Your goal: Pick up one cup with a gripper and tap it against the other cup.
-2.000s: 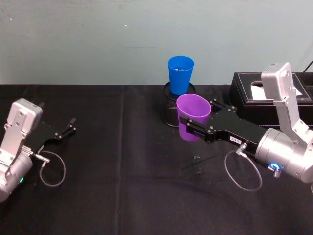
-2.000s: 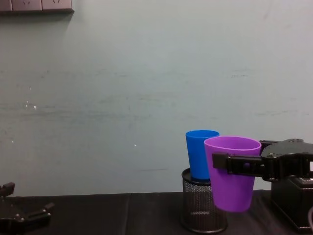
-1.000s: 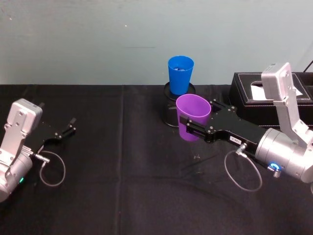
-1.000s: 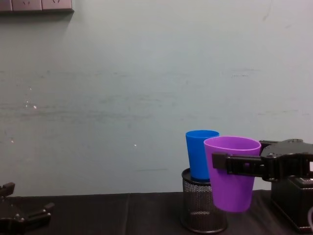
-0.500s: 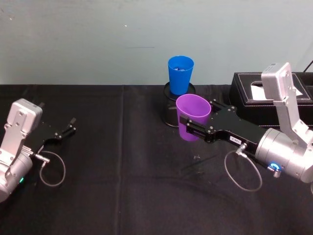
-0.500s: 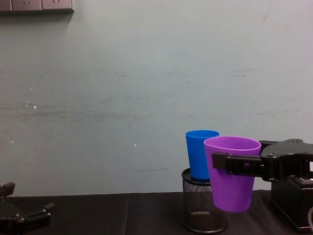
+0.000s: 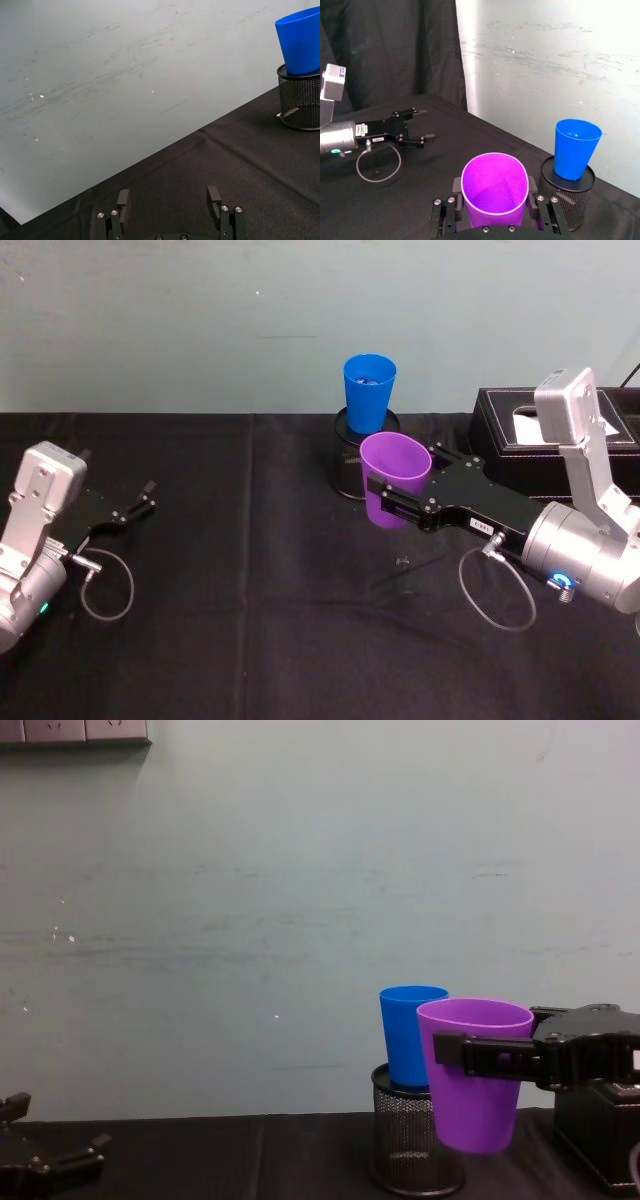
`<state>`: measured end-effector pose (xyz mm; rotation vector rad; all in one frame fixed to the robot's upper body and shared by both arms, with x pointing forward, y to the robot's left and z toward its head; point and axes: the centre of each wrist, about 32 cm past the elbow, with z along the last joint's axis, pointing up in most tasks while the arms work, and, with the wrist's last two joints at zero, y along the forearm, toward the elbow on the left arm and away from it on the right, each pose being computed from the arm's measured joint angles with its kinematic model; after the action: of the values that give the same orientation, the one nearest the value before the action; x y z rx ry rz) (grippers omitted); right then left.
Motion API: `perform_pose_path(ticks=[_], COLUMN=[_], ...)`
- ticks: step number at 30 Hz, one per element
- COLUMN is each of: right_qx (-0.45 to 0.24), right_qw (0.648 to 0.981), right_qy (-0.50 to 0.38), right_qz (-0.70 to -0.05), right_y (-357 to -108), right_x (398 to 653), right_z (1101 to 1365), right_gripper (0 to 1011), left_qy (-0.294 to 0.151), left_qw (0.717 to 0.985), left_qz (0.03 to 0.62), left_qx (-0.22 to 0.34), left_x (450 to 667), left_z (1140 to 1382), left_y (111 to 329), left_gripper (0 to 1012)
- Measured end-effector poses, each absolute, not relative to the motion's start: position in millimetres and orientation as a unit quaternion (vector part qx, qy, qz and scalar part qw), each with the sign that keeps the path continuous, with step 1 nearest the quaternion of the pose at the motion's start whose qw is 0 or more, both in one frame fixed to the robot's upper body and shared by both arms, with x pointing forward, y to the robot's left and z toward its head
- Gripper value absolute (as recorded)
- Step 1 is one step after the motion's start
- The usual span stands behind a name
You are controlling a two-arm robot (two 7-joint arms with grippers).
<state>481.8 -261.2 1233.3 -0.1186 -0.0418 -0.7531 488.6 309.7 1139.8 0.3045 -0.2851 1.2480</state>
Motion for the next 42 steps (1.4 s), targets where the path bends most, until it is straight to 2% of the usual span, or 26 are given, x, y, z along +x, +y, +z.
perform_pose_path(ticks=[7,14,42], right_qx=[-0.058,-0.055,-0.044], right_qw=[0.928,0.926,0.912], right_qy=[-0.018,-0.004,0.006], right_qz=[-0.367,-0.374,-0.408], right_y=[-261,-258,-238], right_x=[482,495,562], right_z=[1232,1225,1211], right_gripper=[723,723,723], left_qy=[-0.132,-0.132,-0.132], left_qw=[0.791,0.791,0.791], left_qz=[0.58,0.58,0.58], left_qx=[0.141,0.141,0.141], left_x=[489,489,489], left_z=[1140,1140,1140], left_y=[310,310,310], left_gripper=[1000,1000,1000])
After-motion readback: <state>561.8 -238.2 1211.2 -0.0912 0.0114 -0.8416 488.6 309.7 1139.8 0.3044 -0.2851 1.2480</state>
